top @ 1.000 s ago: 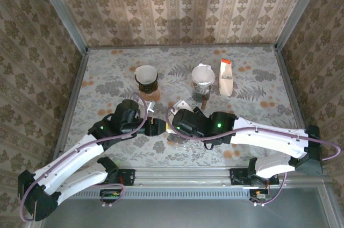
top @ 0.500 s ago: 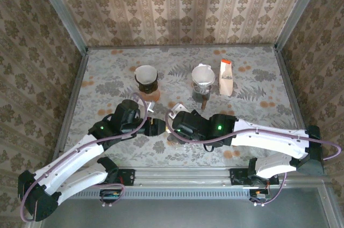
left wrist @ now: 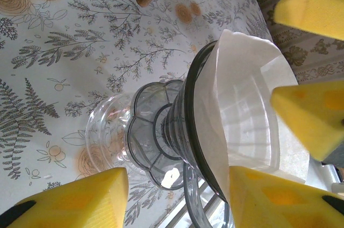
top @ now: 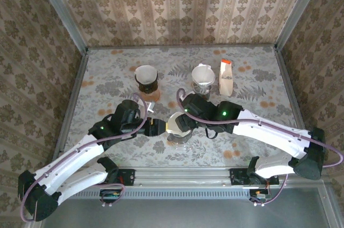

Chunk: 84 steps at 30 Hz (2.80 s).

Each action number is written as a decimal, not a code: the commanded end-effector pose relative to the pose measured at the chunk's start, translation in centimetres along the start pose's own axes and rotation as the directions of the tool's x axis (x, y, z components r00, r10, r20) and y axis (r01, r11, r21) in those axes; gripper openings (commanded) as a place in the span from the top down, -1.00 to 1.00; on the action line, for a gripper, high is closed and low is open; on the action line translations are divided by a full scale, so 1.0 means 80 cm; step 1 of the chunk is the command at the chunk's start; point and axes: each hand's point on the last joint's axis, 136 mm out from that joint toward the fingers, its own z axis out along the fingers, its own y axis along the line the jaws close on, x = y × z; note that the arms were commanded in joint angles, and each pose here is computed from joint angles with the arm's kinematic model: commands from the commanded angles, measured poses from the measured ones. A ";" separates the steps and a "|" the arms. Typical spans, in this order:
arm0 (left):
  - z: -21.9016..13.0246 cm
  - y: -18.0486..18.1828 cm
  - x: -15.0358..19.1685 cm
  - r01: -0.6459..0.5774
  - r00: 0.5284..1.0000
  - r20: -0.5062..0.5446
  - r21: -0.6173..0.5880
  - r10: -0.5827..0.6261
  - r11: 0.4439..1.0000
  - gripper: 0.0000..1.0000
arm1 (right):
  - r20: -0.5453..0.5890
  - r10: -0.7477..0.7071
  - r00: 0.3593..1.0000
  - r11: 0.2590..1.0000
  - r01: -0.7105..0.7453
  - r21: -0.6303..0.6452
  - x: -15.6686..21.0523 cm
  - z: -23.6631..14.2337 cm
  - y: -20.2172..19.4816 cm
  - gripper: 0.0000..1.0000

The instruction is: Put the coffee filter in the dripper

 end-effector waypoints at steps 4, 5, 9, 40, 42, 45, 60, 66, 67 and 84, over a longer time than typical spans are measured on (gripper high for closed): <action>0.000 0.002 0.002 0.012 1.000 0.000 0.007 -0.012 1.000 -0.06 | -0.088 0.021 0.996 0.999 -0.023 -0.024 0.017 0.021 0.008 -0.64; 0.000 0.002 0.002 0.013 1.000 0.000 0.008 -0.013 1.000 -0.06 | -0.096 0.025 0.995 0.999 -0.027 -0.023 0.019 0.024 0.007 -0.64; 0.000 0.002 0.002 0.013 1.000 -0.003 0.009 -0.012 1.000 -0.06 | -0.127 0.035 0.991 0.999 -0.038 -0.017 0.026 0.038 0.006 -0.64; 0.000 -0.004 -0.005 0.019 1.000 0.022 0.035 -0.020 0.999 -0.17 | -0.253 0.027 0.967 0.998 -0.012 0.060 0.068 0.090 -0.007 -0.59; -0.001 -0.006 -0.006 0.017 0.999 0.029 0.042 -0.019 0.999 -0.22 | -0.258 0.027 0.966 0.998 -0.010 0.063 0.071 0.093 -0.007 -0.59; 0.000 -0.006 -0.008 0.020 0.999 0.035 0.042 -0.022 0.999 -0.25 | -0.264 0.027 0.964 0.998 -0.010 0.065 0.073 0.096 -0.006 -0.58; 0.005 0.001 -0.004 0.035 0.999 0.015 0.022 -0.035 0.999 -0.11 | -0.149 0.042 0.988 0.998 -0.034 0.055 0.041 0.053 -0.011 -0.61; 0.005 0.003 -0.003 0.039 0.999 0.016 0.020 -0.040 0.999 -0.11 | -0.066 0.054 0.996 0.996 -0.048 0.080 0.026 0.015 -0.029 -0.62; 0.004 0.003 -0.002 0.039 0.999 0.016 0.020 -0.039 0.999 -0.11 | -0.048 0.055 0.997 0.995 -0.051 0.089 0.023 0.008 -0.033 -0.61; 0.004 0.006 -0.002 0.049 0.998 0.024 0.018 -0.049 0.999 -0.11 | 0.158 -0.225 0.961 0.901 0.267 -0.342 0.019 -0.039 0.108 -0.60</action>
